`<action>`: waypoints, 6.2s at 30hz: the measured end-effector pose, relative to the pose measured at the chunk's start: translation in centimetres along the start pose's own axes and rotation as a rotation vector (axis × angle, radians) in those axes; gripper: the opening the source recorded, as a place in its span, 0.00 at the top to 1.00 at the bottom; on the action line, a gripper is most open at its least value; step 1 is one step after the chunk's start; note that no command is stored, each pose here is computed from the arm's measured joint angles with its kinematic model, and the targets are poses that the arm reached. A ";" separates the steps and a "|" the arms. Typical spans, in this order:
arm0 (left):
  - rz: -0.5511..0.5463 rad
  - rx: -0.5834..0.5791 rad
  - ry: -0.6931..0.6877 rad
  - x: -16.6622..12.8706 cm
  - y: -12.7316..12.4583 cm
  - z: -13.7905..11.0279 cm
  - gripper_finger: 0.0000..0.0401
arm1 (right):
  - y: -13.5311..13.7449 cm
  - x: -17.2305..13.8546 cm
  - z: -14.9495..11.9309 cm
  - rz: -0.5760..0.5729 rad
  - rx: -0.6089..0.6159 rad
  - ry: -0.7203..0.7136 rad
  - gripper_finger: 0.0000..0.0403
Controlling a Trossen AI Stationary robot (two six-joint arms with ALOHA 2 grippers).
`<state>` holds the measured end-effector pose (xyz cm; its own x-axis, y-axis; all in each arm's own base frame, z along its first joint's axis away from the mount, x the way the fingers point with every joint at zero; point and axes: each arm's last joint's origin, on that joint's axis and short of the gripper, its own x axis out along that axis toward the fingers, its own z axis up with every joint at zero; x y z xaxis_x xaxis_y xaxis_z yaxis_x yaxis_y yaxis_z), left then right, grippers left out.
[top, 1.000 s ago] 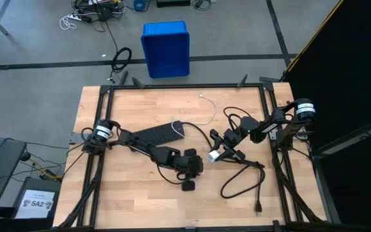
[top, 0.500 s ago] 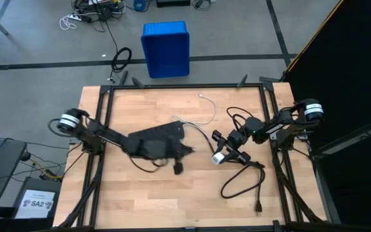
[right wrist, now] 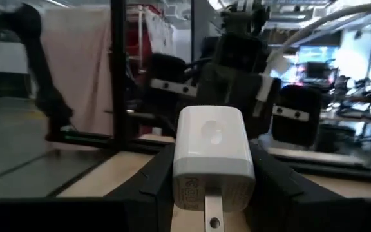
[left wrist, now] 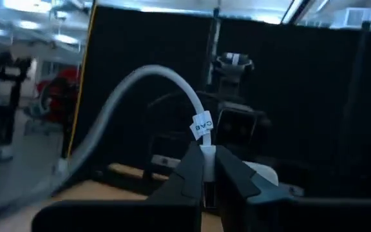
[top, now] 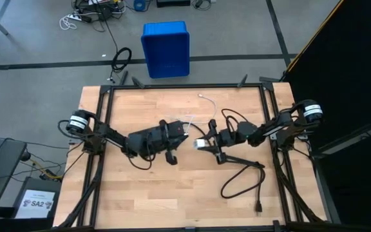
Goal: Insert USB
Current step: Insert the white charger cable into the white charger adapter
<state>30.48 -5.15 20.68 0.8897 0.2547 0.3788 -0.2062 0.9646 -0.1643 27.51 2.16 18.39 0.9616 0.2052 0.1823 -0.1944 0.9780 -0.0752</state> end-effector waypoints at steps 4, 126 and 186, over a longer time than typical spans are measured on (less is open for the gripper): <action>-0.070 0.063 -0.053 1.2 -0.7 0.7 1.00 | 0.2 1.8 -0.3 0.002 -0.022 -0.011 0.71; 0.044 -0.061 0.136 -5.2 3.5 -1.1 1.00 | -1.4 -2.2 -3.1 -0.060 0.276 0.167 0.71; -0.033 0.053 0.239 2.5 1.3 -0.3 1.00 | 0.9 4.1 -1.5 -0.296 0.150 0.298 0.55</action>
<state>32.57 -3.32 21.10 0.9660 0.2059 0.1562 -0.1910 0.9759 -0.1051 31.58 3.79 17.60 0.9896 -0.0824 -0.1179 0.0927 0.9921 0.0846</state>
